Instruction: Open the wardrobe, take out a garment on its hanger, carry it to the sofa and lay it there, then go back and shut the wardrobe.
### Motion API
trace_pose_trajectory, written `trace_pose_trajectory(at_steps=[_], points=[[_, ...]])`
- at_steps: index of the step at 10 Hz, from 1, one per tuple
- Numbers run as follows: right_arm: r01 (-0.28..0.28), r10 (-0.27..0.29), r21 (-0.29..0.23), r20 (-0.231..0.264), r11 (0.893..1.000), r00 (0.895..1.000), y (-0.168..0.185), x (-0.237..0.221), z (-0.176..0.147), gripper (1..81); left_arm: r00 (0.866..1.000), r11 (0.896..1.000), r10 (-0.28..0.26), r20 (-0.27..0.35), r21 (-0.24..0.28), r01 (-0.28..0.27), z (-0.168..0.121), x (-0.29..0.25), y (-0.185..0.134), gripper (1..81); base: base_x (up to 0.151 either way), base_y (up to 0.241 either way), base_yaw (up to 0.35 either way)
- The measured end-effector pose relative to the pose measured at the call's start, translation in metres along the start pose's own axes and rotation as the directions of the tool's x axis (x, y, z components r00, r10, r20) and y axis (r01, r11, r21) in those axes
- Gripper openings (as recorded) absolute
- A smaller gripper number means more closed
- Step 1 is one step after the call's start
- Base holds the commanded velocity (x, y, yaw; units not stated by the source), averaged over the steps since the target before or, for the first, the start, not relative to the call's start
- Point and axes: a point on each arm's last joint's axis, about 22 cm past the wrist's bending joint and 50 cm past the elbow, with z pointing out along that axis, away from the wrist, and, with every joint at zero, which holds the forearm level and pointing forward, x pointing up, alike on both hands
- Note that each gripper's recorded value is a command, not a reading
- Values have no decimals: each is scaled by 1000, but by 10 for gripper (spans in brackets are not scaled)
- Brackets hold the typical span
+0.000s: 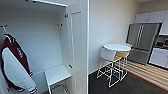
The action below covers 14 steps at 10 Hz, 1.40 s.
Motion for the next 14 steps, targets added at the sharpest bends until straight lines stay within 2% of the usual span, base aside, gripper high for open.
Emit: trace_pose_trajectory(at_steps=[14], points=[[0, 0, -1, 5, 1000, 1000, 0, -3, 0, 811, 1000, 1000, 1, 1, -8, -1, 3, 0, 9, 811, 0, 0, 252]])
